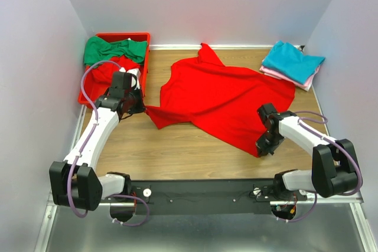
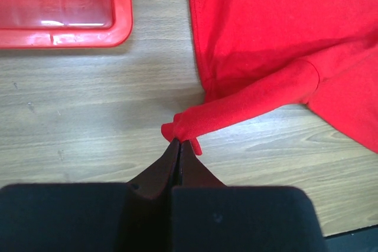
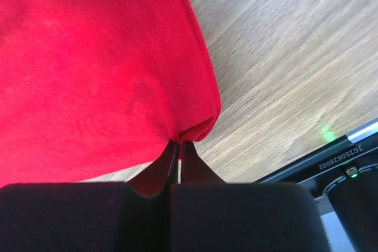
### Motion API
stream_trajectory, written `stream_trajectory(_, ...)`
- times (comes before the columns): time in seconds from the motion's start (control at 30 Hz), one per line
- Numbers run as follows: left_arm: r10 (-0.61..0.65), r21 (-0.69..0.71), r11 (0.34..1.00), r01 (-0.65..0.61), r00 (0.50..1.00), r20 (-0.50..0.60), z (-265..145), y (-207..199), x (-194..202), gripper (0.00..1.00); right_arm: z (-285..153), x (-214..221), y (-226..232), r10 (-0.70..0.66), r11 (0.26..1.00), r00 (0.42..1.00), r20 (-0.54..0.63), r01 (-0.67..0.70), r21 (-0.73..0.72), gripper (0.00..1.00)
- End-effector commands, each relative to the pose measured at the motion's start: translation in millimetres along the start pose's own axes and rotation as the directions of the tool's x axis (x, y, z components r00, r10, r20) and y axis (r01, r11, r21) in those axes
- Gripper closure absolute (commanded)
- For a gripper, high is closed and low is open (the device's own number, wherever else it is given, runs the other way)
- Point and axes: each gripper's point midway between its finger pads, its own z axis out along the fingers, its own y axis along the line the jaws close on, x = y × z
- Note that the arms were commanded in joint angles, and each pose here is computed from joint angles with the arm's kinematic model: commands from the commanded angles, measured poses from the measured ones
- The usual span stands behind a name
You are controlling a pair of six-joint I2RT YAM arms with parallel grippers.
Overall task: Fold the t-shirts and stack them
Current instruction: Fold the tshirt
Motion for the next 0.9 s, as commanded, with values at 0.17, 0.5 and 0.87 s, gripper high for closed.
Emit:
stream_trajectory(0.17, -0.015, 0.049, 0.999, 0.015, 1.0, -0.002, -25, -8, 10, 1.0, -47, 1, -13, -0.123, 0.992, 0.992, 0.014, 0.124, -0.024, 0.98)
stream_trajectory(0.5, -0.049, 0.105, 0.993, 0.056, 0.997, -0.065, -37, -15, 42, 1.0, -85, 13, -36, -0.134, 0.99, 0.991, -0.005, 0.134, -0.042, 0.98)
stream_trajectory(0.87, -0.102, 0.169, 0.979, 0.115, 0.991, -0.086, -48, -26, 59, 1.0, -99, 24, -38, -0.125, 0.987, 0.992, -0.031, 0.121, -0.103, 0.99)
